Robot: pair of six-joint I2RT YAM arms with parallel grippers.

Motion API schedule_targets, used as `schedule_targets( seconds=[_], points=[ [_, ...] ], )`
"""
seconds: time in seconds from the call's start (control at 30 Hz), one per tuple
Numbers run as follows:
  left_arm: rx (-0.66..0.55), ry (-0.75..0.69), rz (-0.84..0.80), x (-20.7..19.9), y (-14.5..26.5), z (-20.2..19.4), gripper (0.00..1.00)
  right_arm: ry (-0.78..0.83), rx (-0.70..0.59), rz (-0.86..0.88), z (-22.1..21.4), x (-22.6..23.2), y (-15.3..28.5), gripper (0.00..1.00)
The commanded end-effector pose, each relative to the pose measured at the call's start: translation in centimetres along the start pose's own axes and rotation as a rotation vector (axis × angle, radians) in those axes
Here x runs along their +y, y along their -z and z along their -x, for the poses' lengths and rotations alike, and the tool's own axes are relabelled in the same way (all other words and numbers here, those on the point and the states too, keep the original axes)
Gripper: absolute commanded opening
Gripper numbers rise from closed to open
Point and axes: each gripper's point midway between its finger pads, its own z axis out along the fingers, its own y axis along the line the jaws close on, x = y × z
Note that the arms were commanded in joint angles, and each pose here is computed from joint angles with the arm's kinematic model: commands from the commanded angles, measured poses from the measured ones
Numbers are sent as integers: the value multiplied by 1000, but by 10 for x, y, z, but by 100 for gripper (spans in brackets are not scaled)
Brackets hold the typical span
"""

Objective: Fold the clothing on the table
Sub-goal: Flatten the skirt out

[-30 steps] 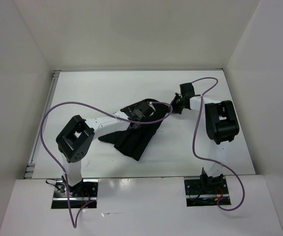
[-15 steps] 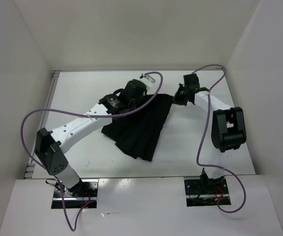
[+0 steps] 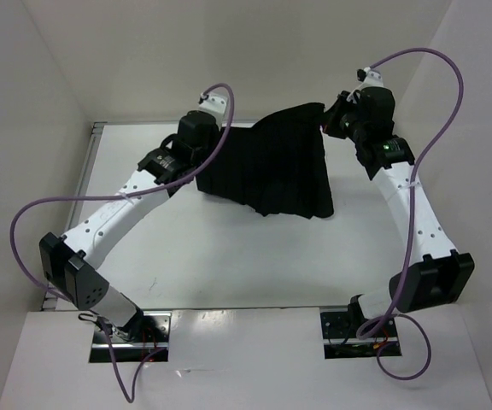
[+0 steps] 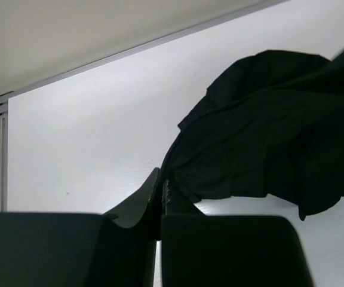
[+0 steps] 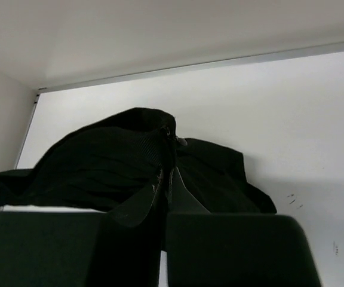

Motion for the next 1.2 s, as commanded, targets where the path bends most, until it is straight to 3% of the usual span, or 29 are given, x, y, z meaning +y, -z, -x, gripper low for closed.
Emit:
schedule_targets(
  seconds=[0.0, 0.1, 0.2, 0.3, 0.33, 0.53, 0.7, 0.8, 0.87, 0.97, 1.0, 1.17],
  points=[
    [-109, 118, -1, 21, -8, 32, 0, 78, -12, -23, 7, -8, 5, 0],
    [-145, 137, -68, 23, 0, 45, 0, 88, -25, -14, 9, -9, 11, 0],
    [-218, 192, -170, 24, 36, 64, 0, 104, -75, 29, 22, 4, 40, 0],
    [-308, 250, -308, 23, 94, 76, 0, 128, -86, 62, 23, 12, 71, 0],
    [-389, 293, -334, 35, 130, 89, 0, 133, -121, 84, 28, 19, 95, 0],
    [-510, 370, -430, 59, 227, 81, 0, 162, -193, 168, 23, 38, 186, 0],
    [-564, 435, -432, 73, 259, 75, 0, 144, -212, 238, 19, 52, 219, 0],
    [-562, 411, -401, 76, 250, 84, 0, 136, -210, 253, 23, 56, 219, 0],
    [-531, 403, -359, 76, 233, 85, 0, 116, -162, 237, 19, 52, 196, 0],
    [-404, 344, -294, 60, 172, 77, 0, 85, -96, 223, 6, 42, 155, 0],
    [-317, 289, -285, 43, 133, 66, 0, 61, -23, 206, -11, 34, 126, 0],
    [-176, 198, -253, 18, 16, 49, 0, 26, 100, 136, -35, 3, 35, 0]
  ],
)
